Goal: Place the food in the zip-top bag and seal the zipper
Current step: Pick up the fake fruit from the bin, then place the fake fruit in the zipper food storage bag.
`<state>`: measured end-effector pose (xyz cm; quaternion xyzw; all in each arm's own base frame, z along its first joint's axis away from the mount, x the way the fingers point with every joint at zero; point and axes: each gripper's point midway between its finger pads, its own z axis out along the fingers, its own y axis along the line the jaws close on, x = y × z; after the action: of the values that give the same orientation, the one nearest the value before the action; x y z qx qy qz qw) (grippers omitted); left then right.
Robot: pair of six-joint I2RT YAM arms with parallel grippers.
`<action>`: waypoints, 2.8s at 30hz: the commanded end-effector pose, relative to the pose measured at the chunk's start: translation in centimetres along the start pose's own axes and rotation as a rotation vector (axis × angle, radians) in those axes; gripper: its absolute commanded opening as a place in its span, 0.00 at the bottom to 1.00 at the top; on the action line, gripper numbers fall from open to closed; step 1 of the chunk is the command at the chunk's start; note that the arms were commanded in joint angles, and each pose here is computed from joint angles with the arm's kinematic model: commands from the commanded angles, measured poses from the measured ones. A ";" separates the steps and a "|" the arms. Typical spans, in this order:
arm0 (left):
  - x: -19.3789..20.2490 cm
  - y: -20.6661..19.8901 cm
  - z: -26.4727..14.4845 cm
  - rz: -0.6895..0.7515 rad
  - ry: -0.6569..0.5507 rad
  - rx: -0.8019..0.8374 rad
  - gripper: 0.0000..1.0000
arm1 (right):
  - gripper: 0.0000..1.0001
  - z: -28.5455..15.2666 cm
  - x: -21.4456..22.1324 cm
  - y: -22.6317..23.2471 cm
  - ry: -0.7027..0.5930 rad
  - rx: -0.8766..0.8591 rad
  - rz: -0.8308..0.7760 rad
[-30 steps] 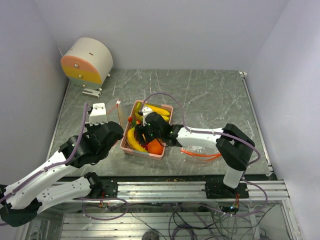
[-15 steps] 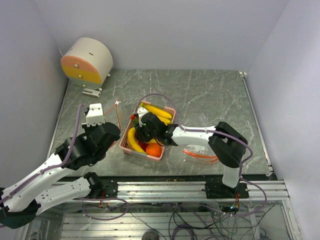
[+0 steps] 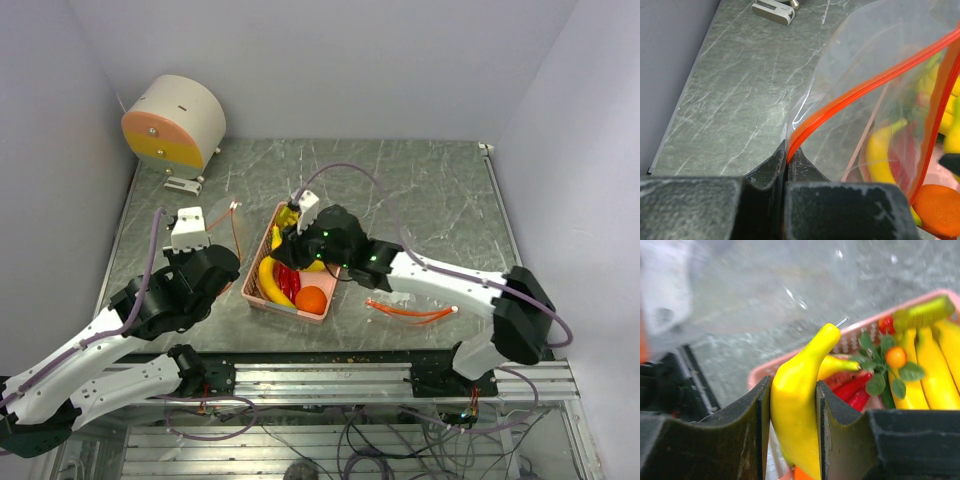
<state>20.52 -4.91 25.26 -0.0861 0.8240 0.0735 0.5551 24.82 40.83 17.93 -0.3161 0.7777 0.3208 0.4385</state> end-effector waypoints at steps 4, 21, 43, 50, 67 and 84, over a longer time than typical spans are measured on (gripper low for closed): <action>0.0 -0.8 0.3 -0.016 0.004 0.006 0.07 | 0.00 -4.7 -4.7 4.0 -0.162 -0.277 0.032; 0.1 -6.9 1.2 -0.183 -0.009 0.200 0.07 | 0.00 -18.9 -16.5 9.1 -0.838 -0.837 0.195; -2.2 -8.3 -0.1 -0.252 -0.023 0.298 0.07 | 0.00 -11.1 -15.5 7.4 -0.846 -0.832 0.325; -3.5 -9.0 -1.1 -0.262 -0.021 0.357 0.07 | 0.04 -5.8 -13.2 6.4 -0.709 -0.515 0.215; -4.9 -6.6 -1.6 -0.236 -0.058 0.296 0.07 | 0.50 -4.6 -11.2 6.4 -0.599 -0.244 0.079; -2.4 -5.7 -0.2 -0.177 -0.026 0.207 0.07 | 0.58 -11.0 -10.2 4.7 -0.544 -0.155 0.058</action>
<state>22.40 -11.41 28.46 -0.0916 0.8050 -0.0935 0.5786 19.99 40.27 33.89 -0.2410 0.5753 0.5113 0.5912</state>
